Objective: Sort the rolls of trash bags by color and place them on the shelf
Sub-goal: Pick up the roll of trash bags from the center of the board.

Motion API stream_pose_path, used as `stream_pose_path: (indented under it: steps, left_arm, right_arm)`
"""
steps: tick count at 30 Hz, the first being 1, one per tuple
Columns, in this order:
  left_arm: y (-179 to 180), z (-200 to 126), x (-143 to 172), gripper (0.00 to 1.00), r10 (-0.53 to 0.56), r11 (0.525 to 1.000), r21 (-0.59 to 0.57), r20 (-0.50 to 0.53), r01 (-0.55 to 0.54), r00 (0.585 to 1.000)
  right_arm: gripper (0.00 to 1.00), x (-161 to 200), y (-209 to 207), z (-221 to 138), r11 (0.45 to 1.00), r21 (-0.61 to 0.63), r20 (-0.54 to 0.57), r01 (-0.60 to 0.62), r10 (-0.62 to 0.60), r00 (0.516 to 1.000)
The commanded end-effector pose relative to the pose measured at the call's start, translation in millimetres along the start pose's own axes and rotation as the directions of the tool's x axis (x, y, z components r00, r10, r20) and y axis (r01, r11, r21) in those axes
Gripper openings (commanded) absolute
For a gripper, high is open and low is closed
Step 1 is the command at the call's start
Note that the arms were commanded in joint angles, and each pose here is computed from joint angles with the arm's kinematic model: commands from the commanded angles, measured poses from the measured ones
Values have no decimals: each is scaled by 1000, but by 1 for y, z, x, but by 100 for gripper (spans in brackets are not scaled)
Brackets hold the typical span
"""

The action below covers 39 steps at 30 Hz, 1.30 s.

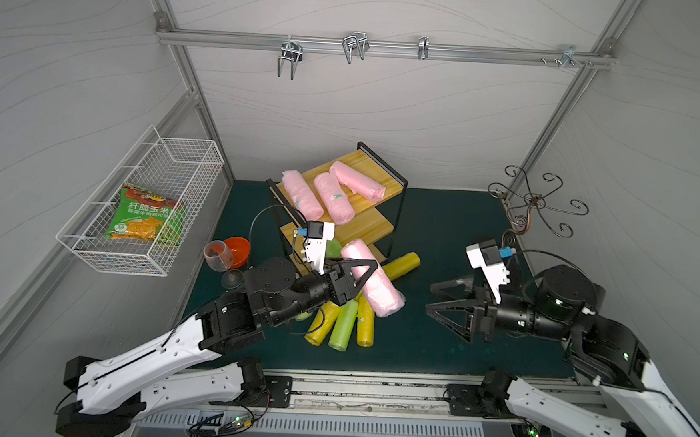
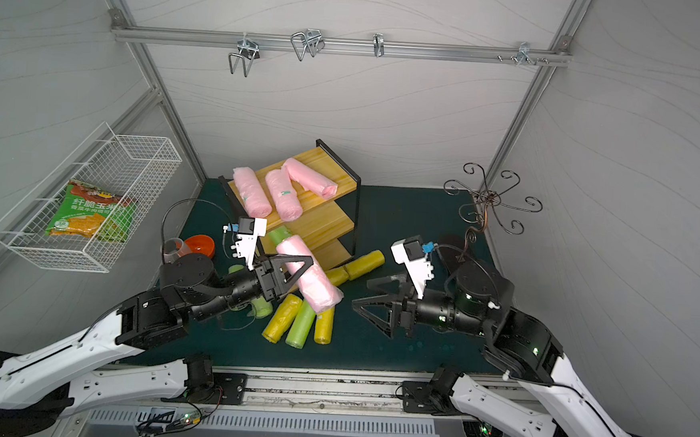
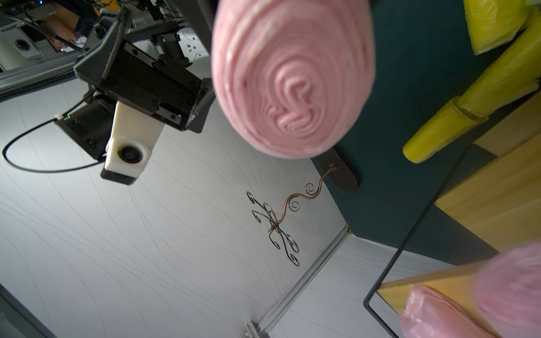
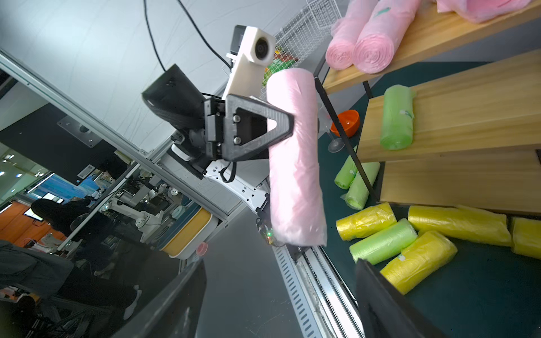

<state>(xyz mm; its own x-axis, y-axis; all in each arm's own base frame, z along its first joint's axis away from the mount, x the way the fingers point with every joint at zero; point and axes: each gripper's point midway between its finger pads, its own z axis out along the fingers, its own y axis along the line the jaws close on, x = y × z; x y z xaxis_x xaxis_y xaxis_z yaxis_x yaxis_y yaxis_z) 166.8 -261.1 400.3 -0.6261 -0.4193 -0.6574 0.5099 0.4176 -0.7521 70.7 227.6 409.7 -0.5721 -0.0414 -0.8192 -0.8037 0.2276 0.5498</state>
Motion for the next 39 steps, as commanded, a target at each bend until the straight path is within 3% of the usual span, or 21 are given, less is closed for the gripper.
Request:
stream_pose_path:
  steps: [1,13,23,33,39]
  left_arm:
    - [-21,-10,-40,0,-118,990,94,173,103,978]
    - [-20,-6,-43,0,-240,967,138,195,215,951]
    - [-14,-8,-39,0,-255,964,129,190,234,948]
    - [-13,-9,-38,0,-254,965,121,189,234,949]
    - [-18,-6,-38,0,-260,962,136,176,239,949]
  right_arm:
    - [85,-4,-14,19,999,12,33,-31,31,999]
    - [86,-9,-30,67,998,-12,5,-56,56,998]
    - [84,-18,-8,68,990,-141,36,-7,12,999]
    - [90,-2,17,41,971,-224,-3,85,-88,996]
    - [93,-9,-2,59,988,-149,-7,29,-31,1000]
